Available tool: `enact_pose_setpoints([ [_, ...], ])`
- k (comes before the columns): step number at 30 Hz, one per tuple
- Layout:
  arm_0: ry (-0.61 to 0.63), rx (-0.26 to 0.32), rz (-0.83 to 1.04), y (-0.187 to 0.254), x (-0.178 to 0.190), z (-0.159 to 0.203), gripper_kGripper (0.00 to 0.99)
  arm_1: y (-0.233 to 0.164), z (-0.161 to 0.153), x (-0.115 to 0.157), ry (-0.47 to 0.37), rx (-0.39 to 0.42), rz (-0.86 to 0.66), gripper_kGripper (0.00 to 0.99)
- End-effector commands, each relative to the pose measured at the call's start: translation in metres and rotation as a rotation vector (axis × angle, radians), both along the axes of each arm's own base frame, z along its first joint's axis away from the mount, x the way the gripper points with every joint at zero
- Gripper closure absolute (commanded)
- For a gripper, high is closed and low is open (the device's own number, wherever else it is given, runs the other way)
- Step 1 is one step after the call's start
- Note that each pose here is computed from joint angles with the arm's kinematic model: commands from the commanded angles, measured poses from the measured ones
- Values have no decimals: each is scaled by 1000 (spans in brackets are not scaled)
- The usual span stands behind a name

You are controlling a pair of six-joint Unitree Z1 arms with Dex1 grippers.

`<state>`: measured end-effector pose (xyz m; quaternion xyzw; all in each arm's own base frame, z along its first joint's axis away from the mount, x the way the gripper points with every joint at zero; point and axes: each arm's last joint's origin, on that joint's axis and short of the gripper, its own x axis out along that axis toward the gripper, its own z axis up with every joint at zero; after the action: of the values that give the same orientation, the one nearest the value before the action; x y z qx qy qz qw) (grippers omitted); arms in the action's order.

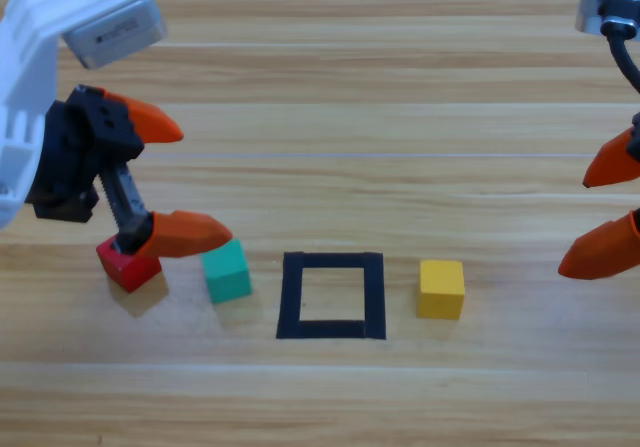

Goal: Stack the blocks in the rectangular block: red at the bottom, yellow in the middle, green on top

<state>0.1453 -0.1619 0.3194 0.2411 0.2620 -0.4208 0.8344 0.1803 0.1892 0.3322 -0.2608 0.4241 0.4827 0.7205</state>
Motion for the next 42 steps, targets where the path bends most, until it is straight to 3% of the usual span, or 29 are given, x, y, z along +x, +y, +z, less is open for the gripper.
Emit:
enact_pose_setpoints([
  [1, 23, 17, -8, 0, -6, -8, 0, 13, -17, 2, 29, -24, 34, 51],
  [11, 34, 10, 44, 1, -5, -9, 0, 21, -15, 20, -12, -77, -131, 54],
  [13, 42, -9, 142, 3, 0, -4, 0, 27, -19, 29, -21, -104, -179, 53],
  [18, 122, -123, 433, 15, 28, 27, 0, 38, -33, 39, 30, -124, -244, 54],
  [22, 204, -142, 606, 21, 57, 54, 0, 52, -49, 53, 76, -156, -282, 54],
  [26, 276, -173, 776, 35, 80, 75, 0, 53, -51, 57, 68, -167, -330, 54],
  [28, 326, -178, 847, 39, 85, 75, 0, 54, -55, 58, 103, -162, -391, 47],
  [32, 441, -193, 985, 43, 89, 63, 0, 61, -60, 70, 153, -178, -695, 44],
  [34, 499, -195, 1057, 42, 91, 58, 0, 62, -64, 73, 162, -178, -775, 36],
  [42, 634, -284, 1280, 40, 89, 43, 4, 80, -90, 74, 220, -207, -897, 0],
])
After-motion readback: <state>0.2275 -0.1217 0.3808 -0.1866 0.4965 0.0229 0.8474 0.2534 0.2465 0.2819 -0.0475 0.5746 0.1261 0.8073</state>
